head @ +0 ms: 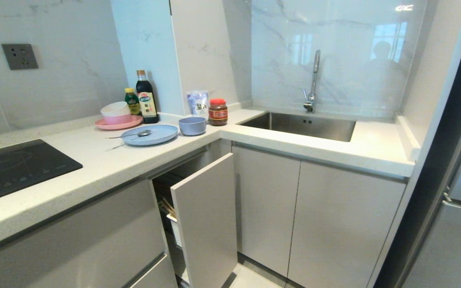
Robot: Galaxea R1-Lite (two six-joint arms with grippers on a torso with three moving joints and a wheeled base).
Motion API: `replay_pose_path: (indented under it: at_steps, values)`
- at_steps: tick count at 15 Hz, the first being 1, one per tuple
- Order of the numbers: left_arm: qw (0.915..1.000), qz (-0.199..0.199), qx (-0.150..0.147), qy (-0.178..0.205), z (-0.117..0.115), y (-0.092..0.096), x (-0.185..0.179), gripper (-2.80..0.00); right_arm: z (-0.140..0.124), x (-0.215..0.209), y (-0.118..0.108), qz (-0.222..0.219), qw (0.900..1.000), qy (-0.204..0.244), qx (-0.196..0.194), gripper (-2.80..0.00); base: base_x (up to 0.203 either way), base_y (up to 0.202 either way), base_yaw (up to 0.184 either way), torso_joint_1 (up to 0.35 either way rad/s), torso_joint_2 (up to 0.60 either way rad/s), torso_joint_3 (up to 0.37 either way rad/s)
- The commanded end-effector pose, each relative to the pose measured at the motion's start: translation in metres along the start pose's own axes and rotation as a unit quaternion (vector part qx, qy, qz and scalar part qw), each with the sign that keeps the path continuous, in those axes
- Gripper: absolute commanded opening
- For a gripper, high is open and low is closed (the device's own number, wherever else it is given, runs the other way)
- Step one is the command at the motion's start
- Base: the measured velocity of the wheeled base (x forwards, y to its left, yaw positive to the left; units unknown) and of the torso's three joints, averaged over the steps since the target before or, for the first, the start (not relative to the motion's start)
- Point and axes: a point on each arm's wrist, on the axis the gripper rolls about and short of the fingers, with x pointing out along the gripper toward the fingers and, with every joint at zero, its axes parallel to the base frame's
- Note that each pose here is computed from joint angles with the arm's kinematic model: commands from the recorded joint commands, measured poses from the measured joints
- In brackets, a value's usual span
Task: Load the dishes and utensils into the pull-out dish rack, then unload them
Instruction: Open the cupboard
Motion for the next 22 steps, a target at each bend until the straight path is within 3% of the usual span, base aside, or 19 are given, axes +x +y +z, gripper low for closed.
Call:
replay_pose_path:
  at_steps: [1,20,22]
  values:
    - [1.0000,0.001,0.000,0.009,-0.0046,0.0002,0.0012,-2.80,-0.0005,-0.0002,0.0000,0.000,1.000,-0.001,0.000,-2.80,0.000,0.000,0.000,0.000,0.00,0.000]
    - [1.0000,0.001,0.000,0.009,-0.0046,0.0002,0.0012,-2.80,-0.0004,-0.0001,0.0000,0.000,1.000,0.000,0.000,-2.80,0.000,0.000,0.000,0.000,0.00,0.000]
    - [0.9999,-0.002,0.012,0.009,-0.0049,0.0001,0.0013,-2.80,-0.0005,-0.0002,0.0000,0.000,1.000,-0.001,0.000,-2.80,0.000,0.000,0.000,0.000,0.00,0.000]
